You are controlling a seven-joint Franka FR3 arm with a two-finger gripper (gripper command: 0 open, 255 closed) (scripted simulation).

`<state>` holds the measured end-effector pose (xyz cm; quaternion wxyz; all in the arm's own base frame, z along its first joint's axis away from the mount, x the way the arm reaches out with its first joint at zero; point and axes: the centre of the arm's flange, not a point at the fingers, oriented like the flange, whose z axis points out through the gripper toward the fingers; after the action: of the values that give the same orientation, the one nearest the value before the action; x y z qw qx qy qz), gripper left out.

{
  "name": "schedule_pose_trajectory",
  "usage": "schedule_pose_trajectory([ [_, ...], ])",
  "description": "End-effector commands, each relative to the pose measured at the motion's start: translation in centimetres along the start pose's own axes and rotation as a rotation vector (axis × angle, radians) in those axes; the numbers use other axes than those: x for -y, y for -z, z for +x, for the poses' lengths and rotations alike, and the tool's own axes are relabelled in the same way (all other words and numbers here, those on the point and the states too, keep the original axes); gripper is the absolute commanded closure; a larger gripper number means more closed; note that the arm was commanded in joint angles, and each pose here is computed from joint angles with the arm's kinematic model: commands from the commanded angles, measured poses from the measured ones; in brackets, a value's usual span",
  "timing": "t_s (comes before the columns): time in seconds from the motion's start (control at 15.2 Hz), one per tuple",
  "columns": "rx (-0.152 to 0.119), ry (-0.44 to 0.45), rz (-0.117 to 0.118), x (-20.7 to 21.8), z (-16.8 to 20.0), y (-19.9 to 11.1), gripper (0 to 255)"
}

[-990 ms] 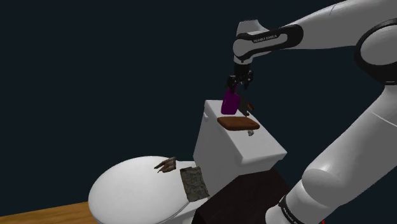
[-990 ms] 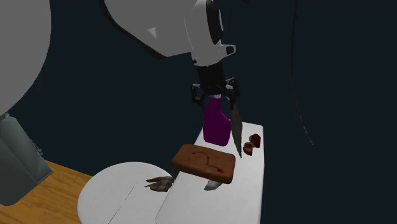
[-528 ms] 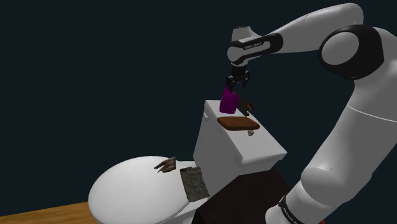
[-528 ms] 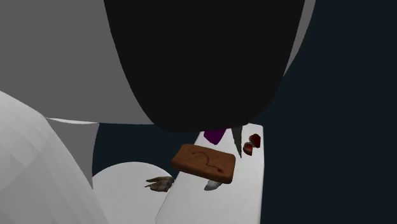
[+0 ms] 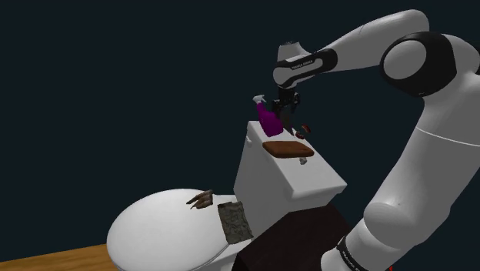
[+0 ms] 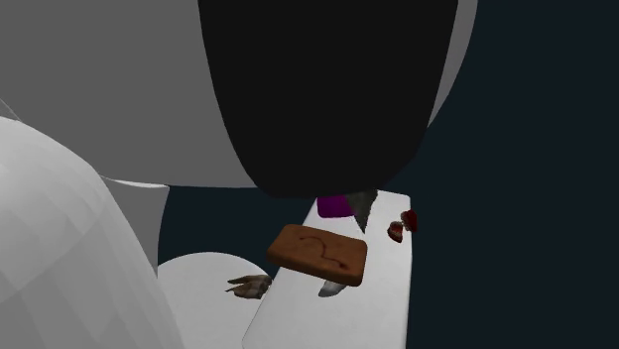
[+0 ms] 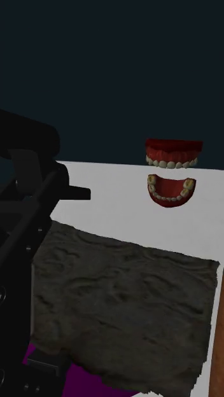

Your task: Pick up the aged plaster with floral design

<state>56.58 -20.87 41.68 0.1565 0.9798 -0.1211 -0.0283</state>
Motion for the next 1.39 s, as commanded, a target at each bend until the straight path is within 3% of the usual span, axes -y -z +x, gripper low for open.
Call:
schedule_pose_trajectory([
  [0.0, 0.000, 0.000, 0.000, 0.0, 0.1, -0.2, 255],
  [0.59, 0.000, 0.000, 0.000, 0.0, 0.0, -0.2, 255],
  [1.32, 0.000, 0.000, 0.000, -1.8, -0.1, 5.3, 255],
])
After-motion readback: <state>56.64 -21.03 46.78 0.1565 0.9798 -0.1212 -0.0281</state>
